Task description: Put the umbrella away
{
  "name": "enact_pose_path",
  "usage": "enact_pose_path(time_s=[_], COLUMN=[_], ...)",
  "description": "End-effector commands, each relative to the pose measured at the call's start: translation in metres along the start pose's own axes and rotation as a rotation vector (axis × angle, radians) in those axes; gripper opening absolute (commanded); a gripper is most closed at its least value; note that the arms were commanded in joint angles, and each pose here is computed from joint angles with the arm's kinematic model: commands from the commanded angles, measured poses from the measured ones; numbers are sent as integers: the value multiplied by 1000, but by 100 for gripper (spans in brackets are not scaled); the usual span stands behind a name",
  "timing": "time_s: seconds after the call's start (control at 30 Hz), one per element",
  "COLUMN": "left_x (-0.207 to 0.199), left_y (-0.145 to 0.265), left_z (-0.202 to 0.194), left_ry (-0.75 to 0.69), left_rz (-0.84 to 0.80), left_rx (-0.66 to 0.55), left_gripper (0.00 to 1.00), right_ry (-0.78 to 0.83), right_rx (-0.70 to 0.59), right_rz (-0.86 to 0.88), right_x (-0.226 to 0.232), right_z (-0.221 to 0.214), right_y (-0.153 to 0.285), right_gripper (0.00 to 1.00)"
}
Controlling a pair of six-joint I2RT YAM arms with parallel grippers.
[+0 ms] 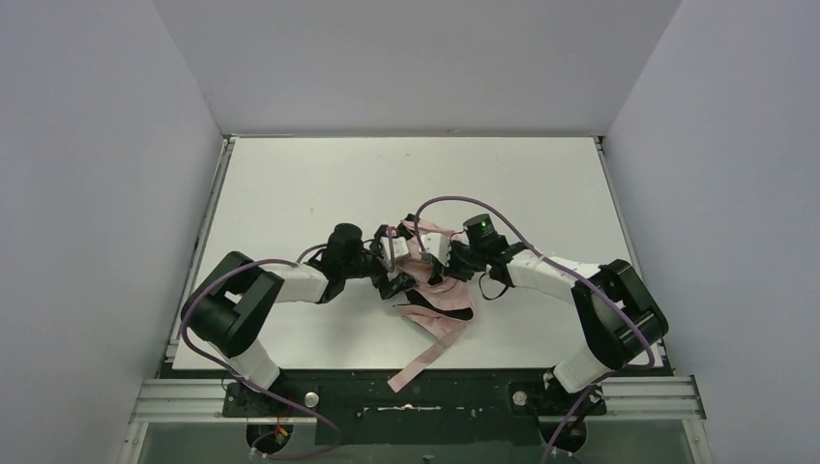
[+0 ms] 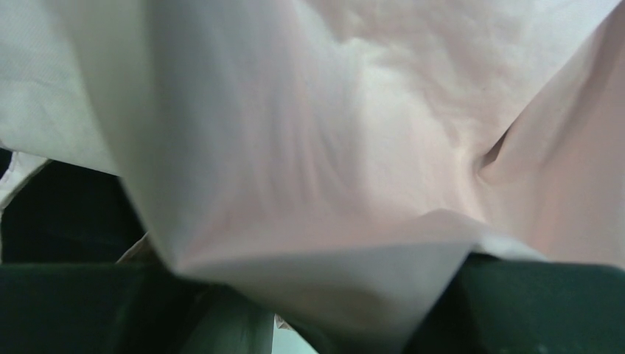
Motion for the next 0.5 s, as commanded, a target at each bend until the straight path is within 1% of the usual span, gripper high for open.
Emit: enact_pose_path(time_s=[0.0, 0.07, 0.1, 0.27, 0.43, 0.47], left_x=[12, 8, 8, 6, -3, -6], left_y=[-11, -14, -15, -16, -21, -23], left_z=[29, 27, 26, 19, 11, 9], left_ry=[-91, -94, -95, -65, -14, -13], left_rz=[9, -15, -19, -19, -40, -50], left_rx=[-80, -63, -58, -38, -22, -14], left_gripper=[93, 93, 91, 71, 49, 47], right_ry=[1, 9, 13, 26, 18, 16], right_rx=[-58, -66, -70, -74, -72, -74], right_rz=[54, 54, 53, 60, 71, 72], right_x=[5, 5, 6, 8, 9, 8], right_z=[18, 19, 20, 17, 17, 18], right_y=[5, 5, 6, 8, 8, 8], right_gripper=[16, 16, 16, 17, 19, 19])
Point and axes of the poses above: each gripper's point midway between its finger pads, its own y axis back along the fingers, its own x axis along the line the jaws close on, z = x × y, the point moved 2 cm from there along y, back along the fingers, and after that the axes turned 12 degrees about -y, right-handed, at the moved point
